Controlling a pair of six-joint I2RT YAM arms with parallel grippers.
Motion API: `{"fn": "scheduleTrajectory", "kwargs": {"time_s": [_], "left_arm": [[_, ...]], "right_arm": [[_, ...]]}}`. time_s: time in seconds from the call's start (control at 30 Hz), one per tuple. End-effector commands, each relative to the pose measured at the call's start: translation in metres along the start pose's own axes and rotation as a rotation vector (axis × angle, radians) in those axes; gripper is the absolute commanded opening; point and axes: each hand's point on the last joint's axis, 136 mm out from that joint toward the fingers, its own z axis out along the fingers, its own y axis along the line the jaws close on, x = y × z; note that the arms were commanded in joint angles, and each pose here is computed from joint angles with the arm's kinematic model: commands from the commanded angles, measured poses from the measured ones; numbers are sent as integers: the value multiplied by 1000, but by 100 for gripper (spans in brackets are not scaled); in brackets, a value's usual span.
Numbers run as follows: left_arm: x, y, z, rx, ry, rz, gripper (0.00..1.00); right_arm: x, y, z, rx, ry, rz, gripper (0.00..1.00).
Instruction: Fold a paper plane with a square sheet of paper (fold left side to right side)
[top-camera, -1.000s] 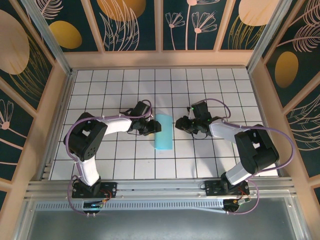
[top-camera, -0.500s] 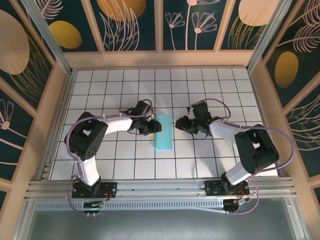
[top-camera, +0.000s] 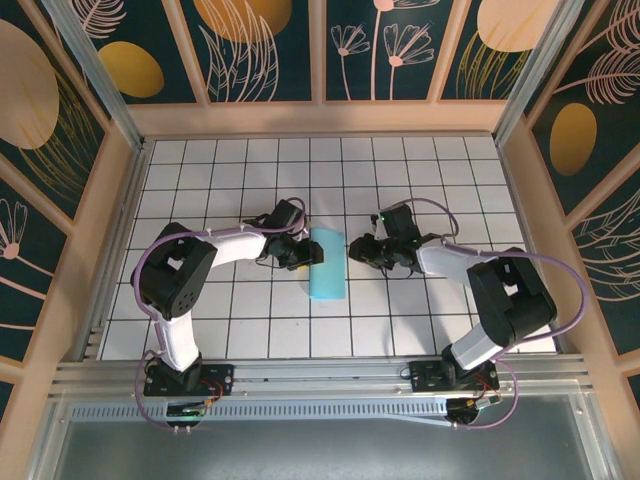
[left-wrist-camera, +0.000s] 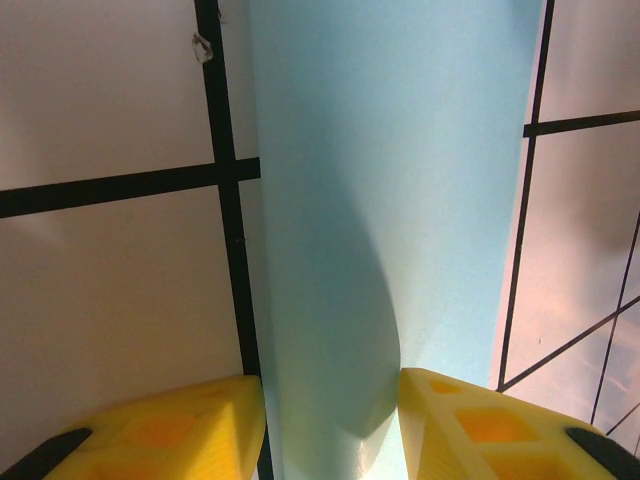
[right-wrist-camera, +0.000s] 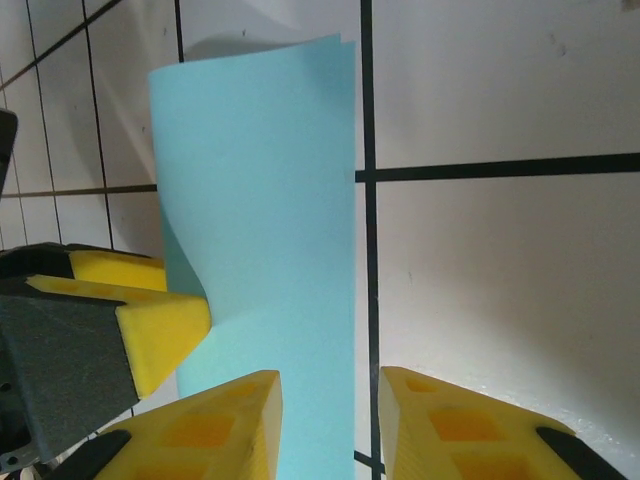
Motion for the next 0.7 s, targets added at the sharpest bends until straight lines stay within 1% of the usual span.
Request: {"fn": "scheduleTrajectory", "kwargs": {"time_s": [0.0,0.27,0.67], "left_arm": [[33,29,47,-80,93,35,42],[36,34,47,-102,103,47,42],[34,34,48,-104,100,43,43]], "right_arm": [[4,5,7,-17,26,-13,31],[3,5,7,-5,16,-19,31],[5,10,13,-19,41,-23,27]]}}
